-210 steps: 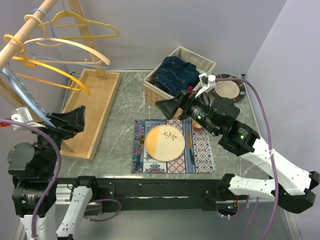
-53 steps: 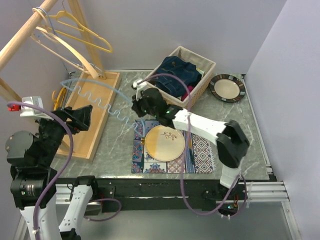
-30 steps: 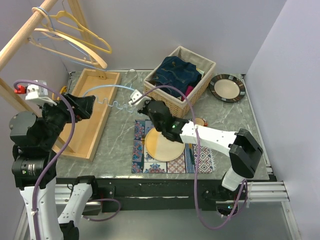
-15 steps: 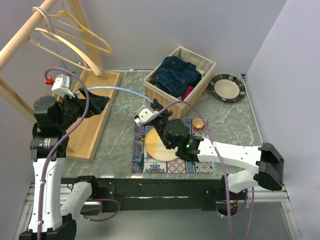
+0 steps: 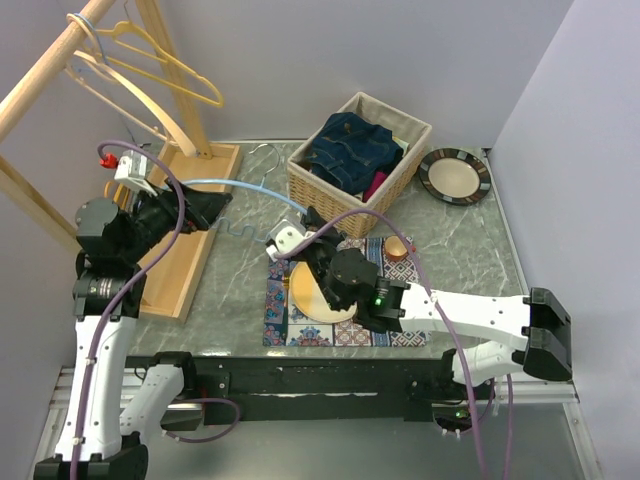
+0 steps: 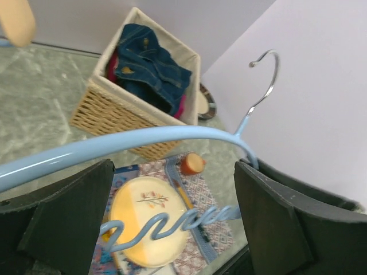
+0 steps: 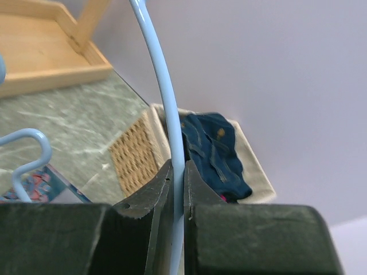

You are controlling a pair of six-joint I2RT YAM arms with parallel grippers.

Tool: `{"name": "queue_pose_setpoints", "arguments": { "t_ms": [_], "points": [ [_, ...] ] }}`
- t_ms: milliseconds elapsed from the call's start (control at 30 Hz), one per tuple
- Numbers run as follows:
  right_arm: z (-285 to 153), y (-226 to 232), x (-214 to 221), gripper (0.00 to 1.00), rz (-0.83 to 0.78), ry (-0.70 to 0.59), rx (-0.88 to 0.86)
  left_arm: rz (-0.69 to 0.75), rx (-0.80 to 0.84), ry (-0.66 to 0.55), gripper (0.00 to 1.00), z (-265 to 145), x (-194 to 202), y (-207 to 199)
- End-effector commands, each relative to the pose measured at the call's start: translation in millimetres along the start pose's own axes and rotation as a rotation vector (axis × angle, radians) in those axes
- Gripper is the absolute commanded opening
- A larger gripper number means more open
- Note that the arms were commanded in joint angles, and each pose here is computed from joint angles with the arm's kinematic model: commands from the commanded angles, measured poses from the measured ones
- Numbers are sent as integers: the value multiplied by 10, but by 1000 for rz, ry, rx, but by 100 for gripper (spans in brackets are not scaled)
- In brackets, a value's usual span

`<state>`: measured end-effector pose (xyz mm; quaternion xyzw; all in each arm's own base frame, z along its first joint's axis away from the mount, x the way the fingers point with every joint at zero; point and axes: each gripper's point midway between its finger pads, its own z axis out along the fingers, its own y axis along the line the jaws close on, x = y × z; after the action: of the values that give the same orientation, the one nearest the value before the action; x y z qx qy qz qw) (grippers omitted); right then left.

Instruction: Remove the skirt from the hanger

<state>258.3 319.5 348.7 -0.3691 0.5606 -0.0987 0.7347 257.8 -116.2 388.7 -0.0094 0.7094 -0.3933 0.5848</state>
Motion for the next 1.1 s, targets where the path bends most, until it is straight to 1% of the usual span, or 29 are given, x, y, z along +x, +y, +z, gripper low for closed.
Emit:
{"name": "queue_pose_setpoints", "arguments": {
  "t_ms": [0,67,100,200,267,367,467,667,767,833,867,900,933,967,1000,1033,1067],
  "points": [
    [82,-142,-252,0,91,-30,88,-157,147,-47,90,-28,-127,-409],
    [105,-128,-274,0,96,-25,97,-199,153,-89,91,-49,-195,-458],
    [116,-94,-279,0,98,-25,90,-242,164,-105,92,-73,-211,-493],
    [129,-84,-336,0,123,-30,92,-329,87,-128,93,-43,-235,-370],
    [146,-123,-360,0,120,-26,113,-349,42,-140,95,-35,-236,-289],
    [144,-136,-442,0,119,-46,117,-378,18,-163,95,-30,-235,-229],
    [107,-128,-540,0,140,-73,111,-452,23,-189,92,5,-184,-146],
    [14,32,-627,0,117,-113,77,-501,85,-261,85,43,-291,-168],
    [-25,117,-660,0,104,-116,65,-510,92,-254,75,85,-291,-179],
    [-49,160,-686,0,110,-117,58,-522,93,-246,63,110,-265,-177],
    [-49,209,-684,0,110,-113,49,-536,97,-239,56,119,-233,-170],
    [-66,226,-709,0,117,-116,42,-539,111,-239,41,124,-232,-189],
    [-71,245,-711,0,119,-115,38,-546,116,-234,35,120,-217,-197],
    [-82,295,-702,0,128,-111,23,-553,122,-235,24,118,-224,-209],
    [-93,319,-694,2,137,-108,15,-557,122,-235,19,112,-229,-218],
    [-110,345,-695,8,151,-107,4,-559,126,-241,12,92,-258,-245],
    [-122,382,-676,11,181,-101,-20,-560,125,-242,1,86,-270,-255]
  ]
}}
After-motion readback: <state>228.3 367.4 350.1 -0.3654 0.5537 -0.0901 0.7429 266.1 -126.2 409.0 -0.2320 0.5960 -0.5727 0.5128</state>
